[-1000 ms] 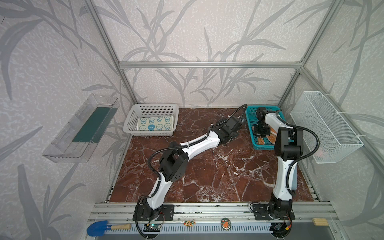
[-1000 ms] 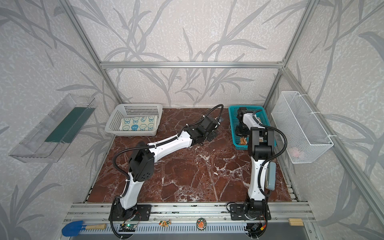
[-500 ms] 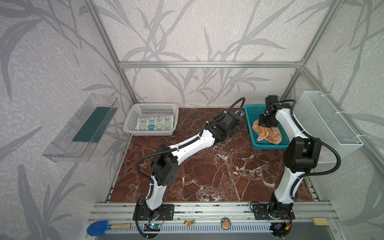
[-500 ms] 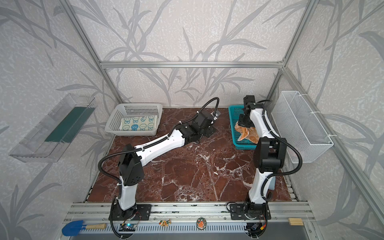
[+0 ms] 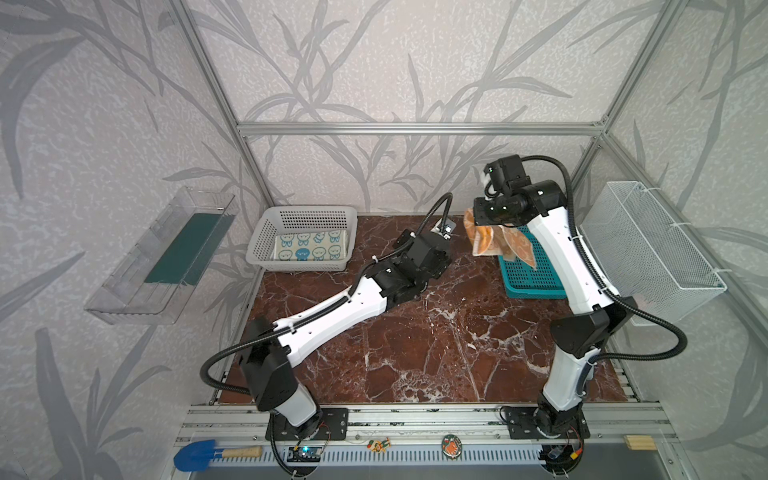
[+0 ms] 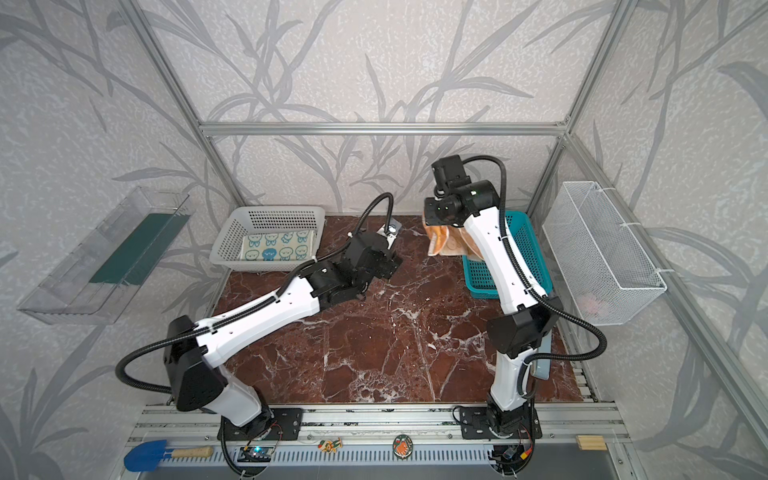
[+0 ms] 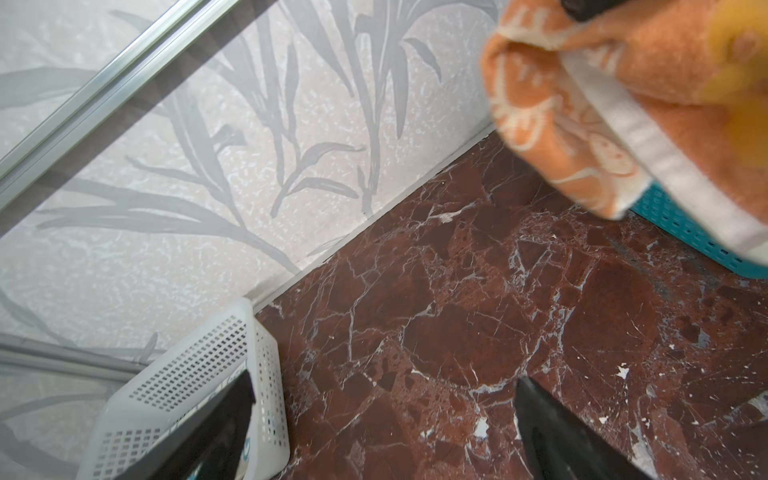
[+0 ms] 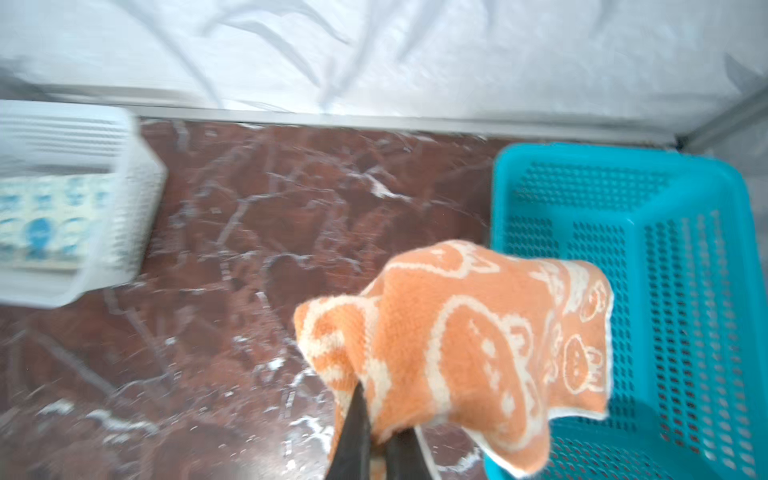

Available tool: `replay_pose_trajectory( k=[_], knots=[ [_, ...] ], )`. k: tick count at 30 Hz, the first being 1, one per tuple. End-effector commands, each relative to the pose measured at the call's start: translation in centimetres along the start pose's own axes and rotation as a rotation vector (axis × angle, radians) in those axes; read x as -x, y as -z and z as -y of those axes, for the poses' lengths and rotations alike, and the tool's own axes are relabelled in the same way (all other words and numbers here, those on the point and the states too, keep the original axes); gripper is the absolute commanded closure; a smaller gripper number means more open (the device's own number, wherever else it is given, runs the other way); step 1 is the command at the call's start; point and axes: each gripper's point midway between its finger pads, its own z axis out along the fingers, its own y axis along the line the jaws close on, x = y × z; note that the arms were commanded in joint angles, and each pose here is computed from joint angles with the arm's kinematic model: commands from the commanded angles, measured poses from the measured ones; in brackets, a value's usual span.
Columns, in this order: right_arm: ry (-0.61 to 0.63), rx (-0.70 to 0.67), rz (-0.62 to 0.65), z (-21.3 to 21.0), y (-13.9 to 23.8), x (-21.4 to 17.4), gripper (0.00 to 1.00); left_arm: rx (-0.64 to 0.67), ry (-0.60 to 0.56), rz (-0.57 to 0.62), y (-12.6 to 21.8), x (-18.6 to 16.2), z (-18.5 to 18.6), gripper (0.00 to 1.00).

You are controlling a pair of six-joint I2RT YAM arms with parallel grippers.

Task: Fold and stack the towels
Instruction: 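Grasp the orange bunny towel with the right gripper and lift it out, then lay the orange towel on the table with the right gripper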

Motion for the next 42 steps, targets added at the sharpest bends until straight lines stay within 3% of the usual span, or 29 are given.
replay_pose_trajectory(
  k=[1, 6, 12, 16, 19, 21, 23, 26, 30, 33, 42],
  knots=[
    [0.064, 0.081, -0.014, -4.2, 2.4, -0.4, 1.0, 0.105, 0.175, 0.055, 2.8, -0.3, -4.5, 0.01],
    [0.099, 0.156, -0.069, -7.7, 1.3, -1.8, 1.0, 0.2, 0.302, 0.073, 6.0, -3.8, -9.2, 0.01],
    [0.093, 0.103, -0.287, -6.3, -5.8, -8.4, 1.0, 0.257, 0.367, 0.048, 8.0, -7.4, -12.1, 0.01],
    [-0.006, 0.099, -0.39, -2.9, -10.6, -13.4, 0.91, 0.257, 0.374, 0.005, 8.2, -9.4, -12.2, 0.01],
    [-0.085, 0.091, -0.465, 0.1, -12.6, -16.3, 0.77, 0.233, 0.393, -0.01, 7.9, -10.5, -11.6, 0.01],
    [-0.095, 0.09, -0.485, 1.0, -12.6, -17.1, 0.7, 0.218, 0.402, -0.023, 7.6, -11.0, -11.0, 0.01],
    [-0.083, 0.082, -0.475, 1.4, -12.2, -17.3, 0.54, 0.194, 0.409, -0.042, 7.1, -11.7, -10.3, 0.01],
    [-0.077, 0.085, -0.472, 1.4, -11.5, -17.5, 0.39, 0.154, 0.432, -0.074, 6.2, -12.6, -8.9, 0.01],
    [-0.05, 0.108, -0.454, 0.3, -10.6, -17.4, 0.25, 0.114, 0.456, -0.105, 5.6, -13.5, -7.7, 0.01],
    [0.001, 0.157, -0.457, -2.1, -10.8, -18.3, 0.2, 0.112, 0.466, -0.108, 5.6, -13.9, -7.6, 0.01],
    [0.079, 0.202, -0.559, -7.6, -14.7, -22.6, 0.21, 0.14, 0.484, -0.108, 6.5, -14.4, -8.8, 0.01]
  ],
)
